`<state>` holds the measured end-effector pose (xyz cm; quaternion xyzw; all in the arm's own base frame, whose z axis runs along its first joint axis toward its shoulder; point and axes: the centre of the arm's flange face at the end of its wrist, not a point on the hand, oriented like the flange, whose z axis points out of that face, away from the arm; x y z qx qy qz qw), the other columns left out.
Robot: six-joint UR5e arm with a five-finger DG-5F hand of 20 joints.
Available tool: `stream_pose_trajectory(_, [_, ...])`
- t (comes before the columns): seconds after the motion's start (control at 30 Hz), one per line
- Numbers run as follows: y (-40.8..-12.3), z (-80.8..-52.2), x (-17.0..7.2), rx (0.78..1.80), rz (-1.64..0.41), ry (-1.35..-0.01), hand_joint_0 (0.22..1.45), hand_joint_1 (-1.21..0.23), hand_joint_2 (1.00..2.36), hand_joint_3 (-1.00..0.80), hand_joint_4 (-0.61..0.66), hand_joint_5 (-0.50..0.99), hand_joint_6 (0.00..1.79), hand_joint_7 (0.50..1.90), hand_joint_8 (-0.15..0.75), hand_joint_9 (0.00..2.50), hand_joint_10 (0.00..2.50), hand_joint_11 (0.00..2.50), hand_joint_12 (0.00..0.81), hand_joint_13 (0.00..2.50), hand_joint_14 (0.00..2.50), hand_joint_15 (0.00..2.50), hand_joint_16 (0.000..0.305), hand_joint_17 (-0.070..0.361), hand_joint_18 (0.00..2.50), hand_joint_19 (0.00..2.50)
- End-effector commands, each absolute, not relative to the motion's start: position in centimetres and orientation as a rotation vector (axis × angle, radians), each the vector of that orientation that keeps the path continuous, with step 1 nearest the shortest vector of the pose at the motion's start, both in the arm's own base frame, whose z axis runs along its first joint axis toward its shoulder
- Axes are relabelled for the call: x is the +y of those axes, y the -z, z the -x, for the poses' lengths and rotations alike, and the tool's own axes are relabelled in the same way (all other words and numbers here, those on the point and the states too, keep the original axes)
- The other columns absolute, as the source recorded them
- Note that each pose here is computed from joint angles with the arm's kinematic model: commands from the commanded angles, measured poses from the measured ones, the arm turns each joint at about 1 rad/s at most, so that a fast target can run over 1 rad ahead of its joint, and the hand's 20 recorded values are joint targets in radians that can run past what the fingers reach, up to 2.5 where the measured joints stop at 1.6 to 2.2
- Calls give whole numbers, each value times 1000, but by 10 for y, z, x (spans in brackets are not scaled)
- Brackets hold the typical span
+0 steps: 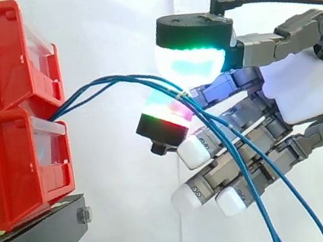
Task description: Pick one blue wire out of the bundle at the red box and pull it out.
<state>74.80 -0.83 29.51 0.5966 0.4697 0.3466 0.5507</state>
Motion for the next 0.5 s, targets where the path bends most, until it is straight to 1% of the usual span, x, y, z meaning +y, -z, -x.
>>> stream_pose_trajectory(0.0, [-296, -748, -8, 1107, -1417, -825, 596, -698, 1010, -387, 106, -30, 743, 1062, 192, 1089, 3, 118, 349, 591, 6, 145, 46, 103, 609, 406])
stream_pose_trajectory(0.03, [-294, -748, -8, 1109, -1419, -824, 597, -698, 1010, -356, 114, -27, 728, 1072, 233, 1075, 6, 128, 354, 587, 6, 148, 46, 103, 593, 403])
stream_pose_trajectory(0.17, [-296, -748, -9, 1105, -1420, -825, 593, -753, 1017, -269, 71, -33, 743, 1085, 271, 1046, 5, 181, 371, 602, 7, 184, 47, 105, 603, 404])
stream_pose_trajectory(0.2, [-296, -748, -8, 1106, -1419, -826, 595, -768, 1016, -258, 50, -40, 773, 1057, 284, 1041, 7, 209, 380, 617, 8, 200, 47, 105, 611, 409])
stream_pose_trajectory(0.27, [-295, -747, -10, 1105, -1421, -823, 597, -775, 1015, -275, 65, -58, 813, 1005, 296, 1043, 8, 243, 382, 635, 9, 218, 47, 106, 625, 419])
stream_pose_trajectory(0.3, [-294, -748, -10, 1105, -1421, -823, 593, -759, 1013, -321, 83, -69, 817, 999, 297, 1042, 8, 242, 382, 637, 9, 222, 47, 106, 628, 423])
stream_pose_trajectory(0.33, [-296, -748, -10, 1103, -1421, -823, 585, -708, 1010, -367, 92, -75, 812, 1010, 298, 1039, 7, 235, 384, 636, 9, 224, 48, 107, 629, 434])
stream_pose_trajectory(0.37, [-296, -748, -10, 1103, -1421, -823, 582, -691, 1010, -377, 92, -75, 812, 1009, 297, 1034, 7, 228, 385, 637, 9, 223, 48, 107, 627, 441])
stream_pose_trajectory(0.43, [-296, -748, -10, 1102, -1422, -824, 554, -599, 1004, -444, 127, -73, 786, 998, 303, 1026, 7, 226, 393, 636, 9, 240, 49, 111, 622, 446])
stream_pose_trajectory(0.47, [-296, -748, -10, 1102, -1422, -824, 554, -595, 1003, -450, 126, -72, 784, 994, 301, 1026, 7, 227, 394, 637, 9, 240, 49, 111, 621, 446])
